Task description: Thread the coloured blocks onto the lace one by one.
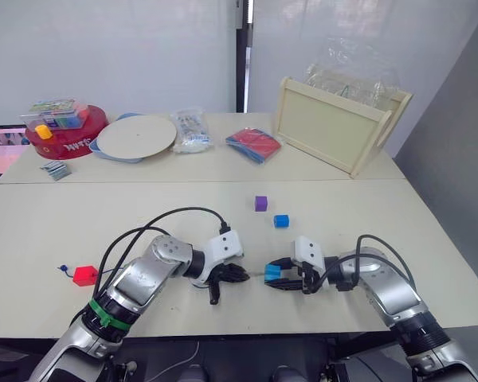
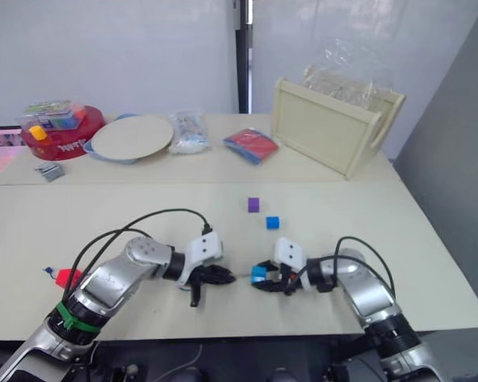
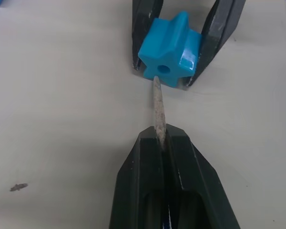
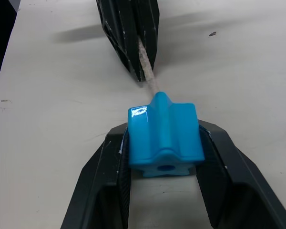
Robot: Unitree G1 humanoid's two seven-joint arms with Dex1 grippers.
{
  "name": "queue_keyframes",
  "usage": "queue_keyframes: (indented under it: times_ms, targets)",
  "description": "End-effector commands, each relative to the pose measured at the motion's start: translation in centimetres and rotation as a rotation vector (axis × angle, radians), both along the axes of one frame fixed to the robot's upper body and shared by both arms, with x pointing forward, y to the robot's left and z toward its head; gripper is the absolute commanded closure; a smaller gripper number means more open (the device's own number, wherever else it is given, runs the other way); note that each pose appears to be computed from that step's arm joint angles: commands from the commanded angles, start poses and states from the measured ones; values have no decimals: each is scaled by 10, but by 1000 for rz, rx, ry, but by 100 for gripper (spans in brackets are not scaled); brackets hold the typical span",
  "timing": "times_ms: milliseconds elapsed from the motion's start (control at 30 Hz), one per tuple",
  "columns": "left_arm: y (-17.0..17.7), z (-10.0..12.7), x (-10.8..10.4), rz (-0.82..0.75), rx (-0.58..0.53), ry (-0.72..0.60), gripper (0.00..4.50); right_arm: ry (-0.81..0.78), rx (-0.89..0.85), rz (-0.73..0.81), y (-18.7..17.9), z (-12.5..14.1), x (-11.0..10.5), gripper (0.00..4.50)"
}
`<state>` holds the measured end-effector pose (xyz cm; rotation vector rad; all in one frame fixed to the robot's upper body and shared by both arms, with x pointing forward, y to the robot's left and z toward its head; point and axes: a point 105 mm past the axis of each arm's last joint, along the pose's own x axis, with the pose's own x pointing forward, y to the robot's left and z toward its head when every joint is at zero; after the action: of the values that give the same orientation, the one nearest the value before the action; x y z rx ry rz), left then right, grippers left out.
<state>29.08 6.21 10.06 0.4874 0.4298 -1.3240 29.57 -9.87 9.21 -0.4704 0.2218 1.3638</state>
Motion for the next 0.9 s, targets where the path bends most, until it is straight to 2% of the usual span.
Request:
queue_keyframes:
  times_ms: [33, 433, 667, 900]
  targets:
    - [-6, 11, -7, -55, -30, -34, 450, -7, -11, 32, 5, -2, -4, 314]
    - [-2, 18, -1, -19, -63, -51, 450, 6, -45, 56, 4, -7, -6, 314]
    - [-16, 17, -14, -100, -74, -29, 450, 10, -49, 54, 4, -7, -6, 314]
    - [-27, 17, -4, -113, -73, -53, 450, 13, -52, 74, 6, -7, -11, 314]
